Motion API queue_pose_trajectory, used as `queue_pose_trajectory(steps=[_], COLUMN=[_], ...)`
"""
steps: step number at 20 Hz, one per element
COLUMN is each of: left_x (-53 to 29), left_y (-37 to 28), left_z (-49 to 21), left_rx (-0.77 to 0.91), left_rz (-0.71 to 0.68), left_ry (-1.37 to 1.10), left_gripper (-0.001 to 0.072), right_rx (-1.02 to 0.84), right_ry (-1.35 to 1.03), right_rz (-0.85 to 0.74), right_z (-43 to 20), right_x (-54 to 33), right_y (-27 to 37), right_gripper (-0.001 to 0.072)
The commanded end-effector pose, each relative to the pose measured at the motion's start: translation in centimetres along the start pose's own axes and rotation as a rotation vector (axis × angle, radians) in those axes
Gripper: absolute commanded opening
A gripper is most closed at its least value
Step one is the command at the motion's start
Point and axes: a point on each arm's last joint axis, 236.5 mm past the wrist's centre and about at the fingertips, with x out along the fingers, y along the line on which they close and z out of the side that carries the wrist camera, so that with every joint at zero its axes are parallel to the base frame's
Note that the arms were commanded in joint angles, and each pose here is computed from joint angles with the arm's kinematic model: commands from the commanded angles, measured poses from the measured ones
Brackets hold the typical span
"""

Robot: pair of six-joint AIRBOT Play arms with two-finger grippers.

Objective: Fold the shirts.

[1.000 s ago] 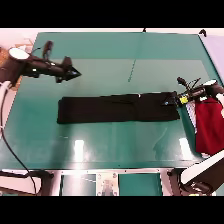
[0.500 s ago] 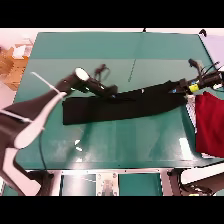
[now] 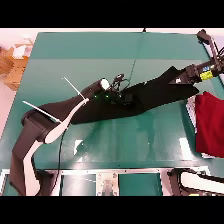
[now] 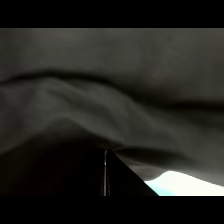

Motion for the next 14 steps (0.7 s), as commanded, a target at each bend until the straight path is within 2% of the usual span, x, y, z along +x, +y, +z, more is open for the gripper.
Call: queue_pose_trajectory(steps=[1, 4, 7, 10, 14], left_x=[0.3, -2.0, -8.6, -16.7, -27.5], left_y=[-0.5, -2.0, -3.0, 0.5, 4.3], left_z=[-0.4, -2.4, -2.3, 0.3, 2.3], left_rx=[0.0, 0.026, 0.085, 0.08, 0.081], left_rz=[-0.007, -0.048, -0.084, 0.084, 0.301], left_ry=[0.021, 0.173, 0.31, 0.265, 0.125], left_gripper=[0.0027, 0.0027, 0.0026, 0.0026, 0.0026], right_rx=[-0.041, -0.021, -0.031, -0.079, -0.153], right_ry=[0.019, 0.016, -0.017, -0.02, 0.081], right_rz=[0.009, 0.006, 0.001, 0.014, 0.079], right_z=[-0.9, -0.7, 0.3, 1.2, 1.5], right_x=[-0.2, 0.1, 0.6, 2.5, 10.0], right_y=[3.1, 3.3, 3.6, 5.2, 8.9], right_gripper=[0.0015, 0.0016, 0.0016, 0.0016, 0.0016])
